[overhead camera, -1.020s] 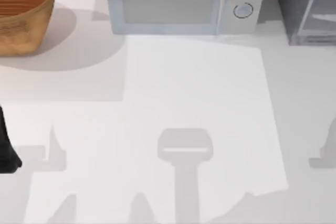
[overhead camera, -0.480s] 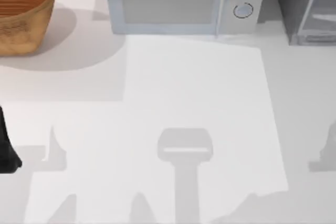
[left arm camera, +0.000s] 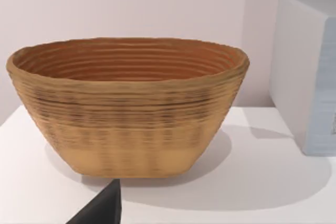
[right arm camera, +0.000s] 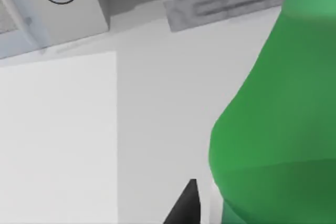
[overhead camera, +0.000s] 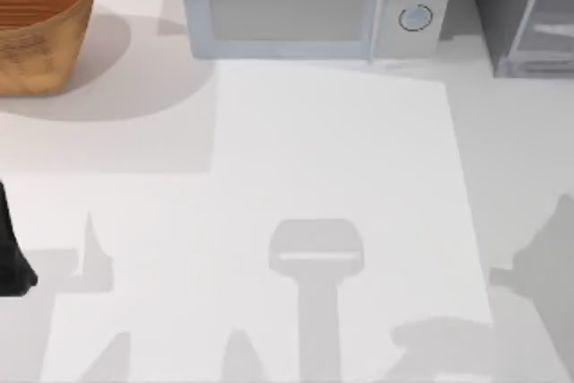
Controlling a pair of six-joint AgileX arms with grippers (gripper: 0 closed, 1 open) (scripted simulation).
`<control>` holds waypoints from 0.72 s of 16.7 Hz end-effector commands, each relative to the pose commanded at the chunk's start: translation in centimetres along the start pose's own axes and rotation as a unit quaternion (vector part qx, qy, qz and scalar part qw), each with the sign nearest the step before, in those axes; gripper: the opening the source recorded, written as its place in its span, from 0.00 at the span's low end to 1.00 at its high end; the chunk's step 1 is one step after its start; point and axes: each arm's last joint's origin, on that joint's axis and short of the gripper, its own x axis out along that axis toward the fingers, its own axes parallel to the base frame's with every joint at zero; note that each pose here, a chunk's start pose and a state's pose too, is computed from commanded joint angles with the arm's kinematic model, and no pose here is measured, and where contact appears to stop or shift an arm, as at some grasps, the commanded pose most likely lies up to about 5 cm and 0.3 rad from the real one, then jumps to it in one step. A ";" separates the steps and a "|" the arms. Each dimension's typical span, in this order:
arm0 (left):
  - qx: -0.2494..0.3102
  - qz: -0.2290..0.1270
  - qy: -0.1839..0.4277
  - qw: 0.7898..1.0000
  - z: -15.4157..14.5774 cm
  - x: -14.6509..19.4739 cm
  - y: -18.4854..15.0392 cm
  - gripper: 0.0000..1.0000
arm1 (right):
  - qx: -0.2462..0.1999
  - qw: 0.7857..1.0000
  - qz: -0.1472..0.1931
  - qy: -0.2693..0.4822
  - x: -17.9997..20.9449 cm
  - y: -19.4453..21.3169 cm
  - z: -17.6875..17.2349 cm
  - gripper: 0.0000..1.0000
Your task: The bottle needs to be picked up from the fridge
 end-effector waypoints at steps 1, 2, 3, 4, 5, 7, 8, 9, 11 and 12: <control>0.000 0.000 0.000 1.000 0.0 0.0 0.0 1.00 | 0.001 1.000 -0.014 0.024 0.0 0.9 -0.5 0.00; 0.000 0.000 0.000 1.000 0.0 0.0 0.0 1.00 | -0.004 0.999 -0.028 0.043 -0.1 1.8 -1.2 0.00; 0.000 0.000 0.000 1.000 0.0 0.0 0.0 1.00 | -0.014 0.998 -0.042 0.054 -0.3 2.7 -1.8 0.00; 0.000 0.000 0.000 1.000 0.0 0.0 0.0 1.00 | -0.027 0.997 -0.053 0.058 -0.6 3.6 -2.5 0.00; 0.000 0.000 0.000 1.000 0.0 0.0 0.0 1.00 | -0.043 0.996 -0.061 0.053 -1.1 4.5 -3.2 0.00; 0.000 0.000 0.000 1.000 0.0 0.0 0.0 1.00 | -0.074 0.995 -0.064 0.021 -2.3 6.2 -4.4 0.00; 0.000 0.000 0.000 1.000 0.0 0.0 0.0 1.00 | -0.088 0.994 -0.058 -0.003 -3.0 7.0 -5.0 0.00; 0.000 0.000 0.000 1.000 0.0 0.0 0.0 1.00 | -0.098 0.994 -0.048 -0.028 -3.7 7.7 -5.5 0.00; 0.000 0.000 0.000 1.000 0.0 0.0 0.0 1.00 | -0.111 0.991 -0.020 -0.078 -5.2 8.8 -6.5 0.00; 0.000 0.000 0.000 1.000 0.0 0.0 0.0 1.00 | -0.114 0.988 -0.005 -0.100 -5.8 9.3 -6.8 0.00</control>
